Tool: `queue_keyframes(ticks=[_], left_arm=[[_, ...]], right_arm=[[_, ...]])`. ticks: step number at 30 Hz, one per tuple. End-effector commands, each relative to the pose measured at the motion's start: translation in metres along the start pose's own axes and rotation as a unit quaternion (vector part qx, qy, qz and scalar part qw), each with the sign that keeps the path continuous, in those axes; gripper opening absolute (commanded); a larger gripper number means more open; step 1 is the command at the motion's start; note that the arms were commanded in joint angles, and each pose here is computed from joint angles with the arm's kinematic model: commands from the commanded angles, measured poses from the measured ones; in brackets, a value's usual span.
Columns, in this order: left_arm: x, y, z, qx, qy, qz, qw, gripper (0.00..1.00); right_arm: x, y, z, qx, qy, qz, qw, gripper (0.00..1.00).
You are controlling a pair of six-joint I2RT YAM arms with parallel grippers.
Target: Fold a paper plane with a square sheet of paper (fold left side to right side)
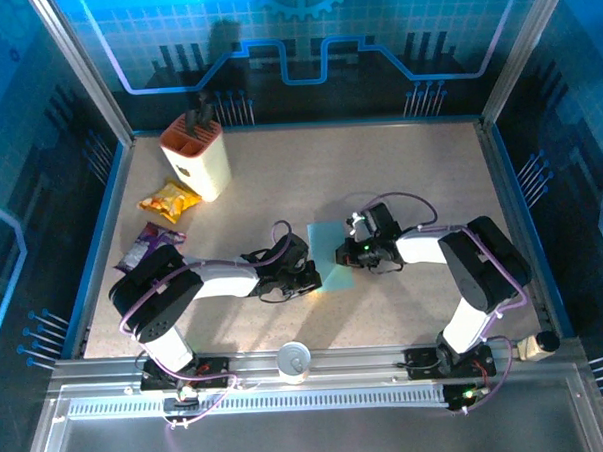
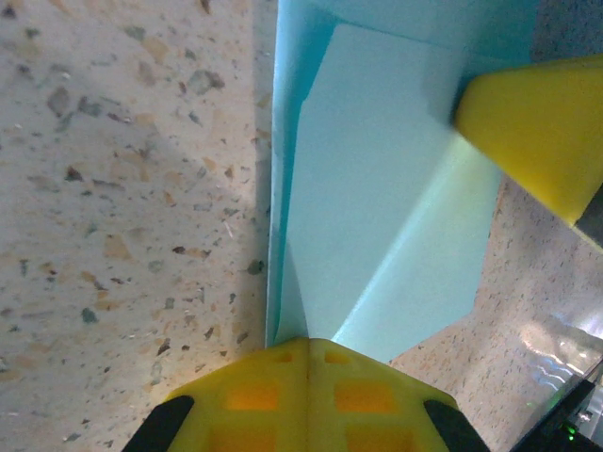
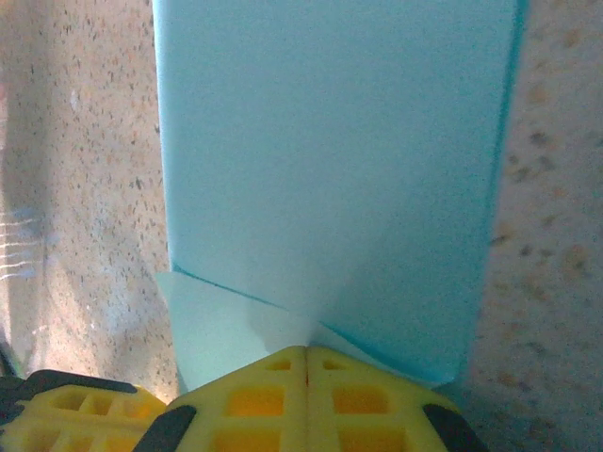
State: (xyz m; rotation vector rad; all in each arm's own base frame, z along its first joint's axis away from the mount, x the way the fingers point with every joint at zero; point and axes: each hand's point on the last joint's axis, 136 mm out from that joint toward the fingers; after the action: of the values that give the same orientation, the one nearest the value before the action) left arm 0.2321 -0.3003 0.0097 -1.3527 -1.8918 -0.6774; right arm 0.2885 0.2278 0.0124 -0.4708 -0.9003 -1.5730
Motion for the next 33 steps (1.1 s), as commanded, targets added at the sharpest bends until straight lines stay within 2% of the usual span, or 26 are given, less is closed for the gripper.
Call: queue_keyframes(ticks=[1, 8, 12, 17, 25, 30, 33], left_arm=[[0.002, -0.031, 0.114, 0.035, 0.201, 0.039, 0.978, 0.0], [0.003, -0.029, 0.11, 0.032, 0.195, 0.036, 0.98, 0.0], [0.002, -0.027, 0.105, 0.025, 0.186, 0.033, 0.982, 0.0], [0.002, -0.023, 0.091, 0.016, 0.162, 0.026, 0.986, 0.0], [0.001, -0.017, 0.077, -0.001, 0.15, 0.025, 0.988, 0.0], [0.001, -0.017, 0.07, -0.003, 0.14, 0.025, 0.99, 0.0], [0.002, -0.015, 0.063, -0.006, 0.128, 0.023, 0.991, 0.0]], right_arm=[[0.002, 0.015, -0.026, -0.008, -0.033, -0.02, 0.999, 0.0], [0.013, 0.034, -0.037, -0.022, -0.029, -0.041, 0.998, 0.0], [0.027, 0.044, -0.028, -0.01, -0.027, -0.055, 0.998, 0.0], [0.041, 0.039, -0.009, -0.002, -0.005, -0.061, 0.998, 0.0], [0.016, 0.004, 0.024, -0.002, 0.051, -0.011, 0.999, 0.0], [0.0, -0.002, 0.019, -0.007, 0.035, 0.009, 0.999, 0.0], [-0.006, -0.011, 0.007, -0.003, 0.0, 0.027, 1.0, 0.0]])
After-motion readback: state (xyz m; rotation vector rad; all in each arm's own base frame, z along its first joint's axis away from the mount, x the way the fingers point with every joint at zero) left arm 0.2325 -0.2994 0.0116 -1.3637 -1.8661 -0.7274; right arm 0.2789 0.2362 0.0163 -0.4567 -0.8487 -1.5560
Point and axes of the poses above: each hand's point on the last joint's axis, 136 mm out from that joint toward the fingers, its own x axis back along the fingers, its own z axis along the line the jaws close on, y = z × x, and after that the axes turned 5 degrees about x, right-handed
